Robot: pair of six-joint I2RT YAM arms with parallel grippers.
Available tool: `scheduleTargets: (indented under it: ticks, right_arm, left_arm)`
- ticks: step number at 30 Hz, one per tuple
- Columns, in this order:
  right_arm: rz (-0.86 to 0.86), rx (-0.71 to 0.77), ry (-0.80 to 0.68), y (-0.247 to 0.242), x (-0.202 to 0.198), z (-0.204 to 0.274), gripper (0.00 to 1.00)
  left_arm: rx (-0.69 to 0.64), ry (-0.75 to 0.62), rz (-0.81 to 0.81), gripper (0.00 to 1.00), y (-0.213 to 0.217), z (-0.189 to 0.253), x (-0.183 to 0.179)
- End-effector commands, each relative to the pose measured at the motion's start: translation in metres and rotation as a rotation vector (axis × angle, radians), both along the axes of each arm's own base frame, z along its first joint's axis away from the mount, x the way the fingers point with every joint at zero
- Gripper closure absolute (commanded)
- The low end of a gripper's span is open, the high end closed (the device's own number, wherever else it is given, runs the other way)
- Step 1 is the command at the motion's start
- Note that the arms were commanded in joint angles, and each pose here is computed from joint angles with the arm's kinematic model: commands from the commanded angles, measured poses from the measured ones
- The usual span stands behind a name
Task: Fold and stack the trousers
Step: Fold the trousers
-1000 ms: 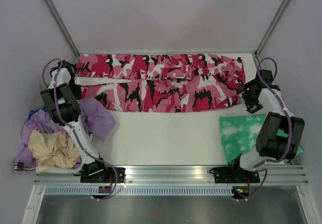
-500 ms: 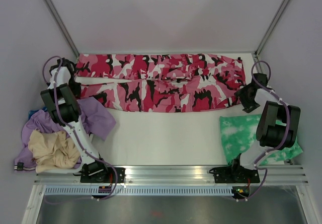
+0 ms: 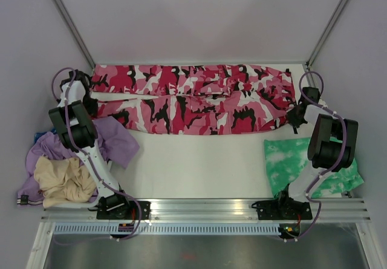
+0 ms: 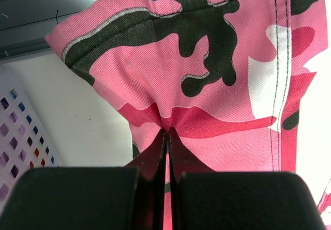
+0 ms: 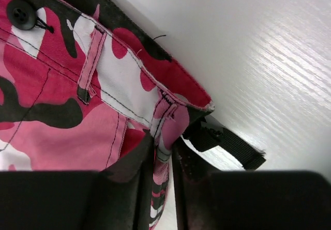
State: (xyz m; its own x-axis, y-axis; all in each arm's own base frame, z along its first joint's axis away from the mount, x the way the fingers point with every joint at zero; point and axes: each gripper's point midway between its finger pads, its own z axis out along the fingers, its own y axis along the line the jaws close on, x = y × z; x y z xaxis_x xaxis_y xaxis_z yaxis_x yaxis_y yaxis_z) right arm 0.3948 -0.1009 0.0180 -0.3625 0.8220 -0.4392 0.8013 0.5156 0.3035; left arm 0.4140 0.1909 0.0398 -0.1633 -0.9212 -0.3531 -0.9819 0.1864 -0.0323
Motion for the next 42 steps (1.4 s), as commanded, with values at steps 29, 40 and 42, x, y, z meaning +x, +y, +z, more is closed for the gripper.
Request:
scheduleTargets:
  ticks: [29,40,42]
  right_arm:
    - [0.077,-0.176,0.001,-0.032,-0.017,0.164,0.93]
    - [-0.015,-0.253,0.038,-0.067,-0.073,0.197,0.94]
    - [-0.020,-0.248,0.051,-0.072,-0.078,0.197,0.94]
  left_arm:
    - [0.367,-0.197,-0.024,0.98,0.030,0.182,-0.027]
    - [0.458,-0.138,-0.014,0.98,0.034,0.214,-0.065]
    - [0.478,-0.149,-0.020,0.98,0.036,0.220,-0.065]
